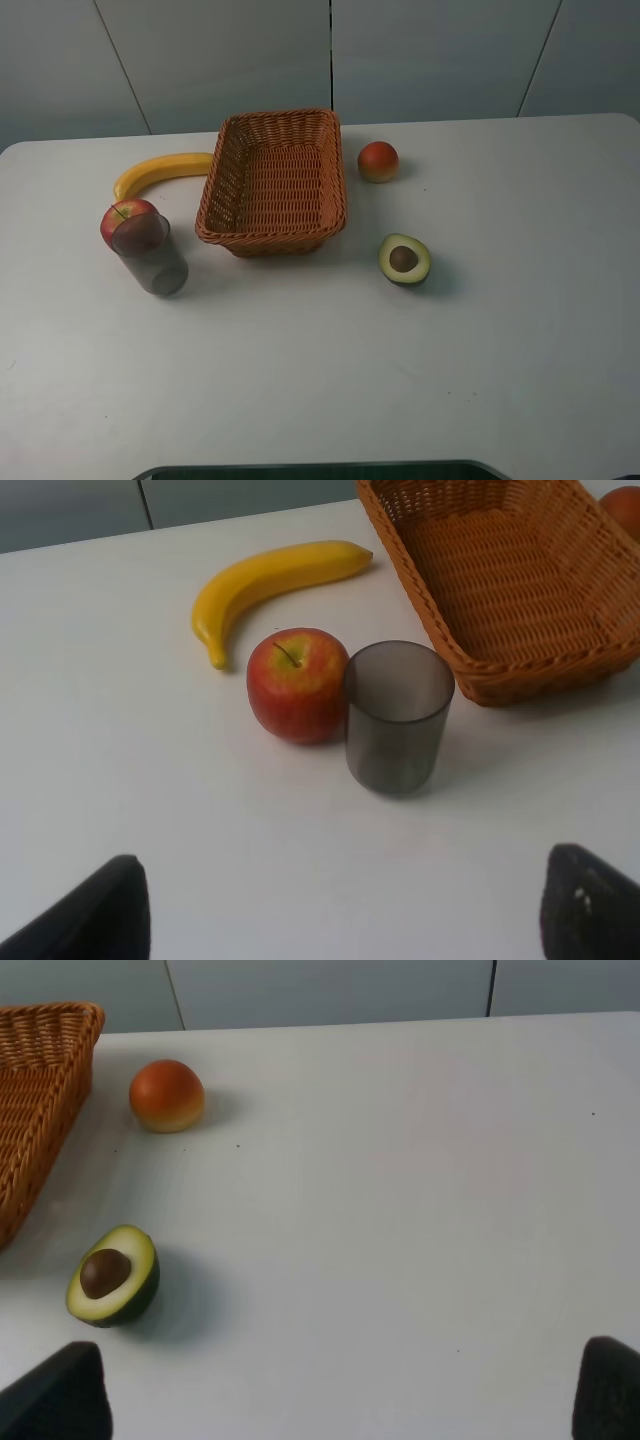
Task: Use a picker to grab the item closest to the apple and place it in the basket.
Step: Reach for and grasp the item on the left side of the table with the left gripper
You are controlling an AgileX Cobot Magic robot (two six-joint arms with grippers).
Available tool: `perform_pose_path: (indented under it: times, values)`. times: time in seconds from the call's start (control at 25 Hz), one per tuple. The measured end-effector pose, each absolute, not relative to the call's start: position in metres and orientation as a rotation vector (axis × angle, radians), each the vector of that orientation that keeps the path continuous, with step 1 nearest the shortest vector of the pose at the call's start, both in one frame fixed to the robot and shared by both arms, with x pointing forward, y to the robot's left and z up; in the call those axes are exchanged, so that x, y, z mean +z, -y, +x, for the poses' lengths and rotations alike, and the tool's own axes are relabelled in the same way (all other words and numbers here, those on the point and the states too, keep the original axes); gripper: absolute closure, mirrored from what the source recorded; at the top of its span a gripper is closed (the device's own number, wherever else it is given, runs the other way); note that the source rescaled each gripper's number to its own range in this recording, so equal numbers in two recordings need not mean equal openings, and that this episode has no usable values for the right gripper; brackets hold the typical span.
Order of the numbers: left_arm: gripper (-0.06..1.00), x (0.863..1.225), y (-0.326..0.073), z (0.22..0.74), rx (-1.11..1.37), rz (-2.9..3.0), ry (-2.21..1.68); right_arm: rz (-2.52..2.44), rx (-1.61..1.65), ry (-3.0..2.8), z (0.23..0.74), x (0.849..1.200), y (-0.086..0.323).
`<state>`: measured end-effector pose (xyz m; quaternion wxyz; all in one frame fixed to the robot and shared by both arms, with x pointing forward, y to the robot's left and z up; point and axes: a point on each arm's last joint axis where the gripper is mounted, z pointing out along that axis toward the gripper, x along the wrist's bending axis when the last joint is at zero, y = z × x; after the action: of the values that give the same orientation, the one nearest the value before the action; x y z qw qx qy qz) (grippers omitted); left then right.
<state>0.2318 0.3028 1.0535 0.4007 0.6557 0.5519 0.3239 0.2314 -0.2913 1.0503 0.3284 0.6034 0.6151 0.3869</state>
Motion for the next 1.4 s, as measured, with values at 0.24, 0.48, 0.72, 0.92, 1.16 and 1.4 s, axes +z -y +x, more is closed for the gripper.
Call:
perform_pose_path:
  times: [0.24,0.48,0.72,0.92,1.16,1.4]
  values:
    - [-0.06,1.0535,-0.3028,0.2318,0.819,1.658,-1.396,1.580,1.013,-1.610,0.2314,1.0503,0.2913]
    - [-0.06,1.0535,-0.3028,0.2318,0.819,1.658,-1.396,1.580,1.013,-1.610,0.2314,1.0503,0.2913]
    - [-0.06,1.0535,-0.3028,0.2318,0.819,1.658,-1.396,1.580,1.013,-1.610,0.2314,1.0503,0.2913]
    - [-0.06,1.0535,-0.3028,0.2318,0.819,1.658,-1.396,1.580,1.013,-1.610,0.2314,1.0503,0.2913]
    - [-0.06,1.0535,-0.3035,0.2319,0.829,1.660,-1.398,1.580,1.013,-1.610,0.2314,1.0503,0.2913]
    - [-0.06,1.0535,-0.3037,0.2319,0.832,1.661,-1.399,1.580,1.013,-1.610,0.2314,1.0503,0.2913]
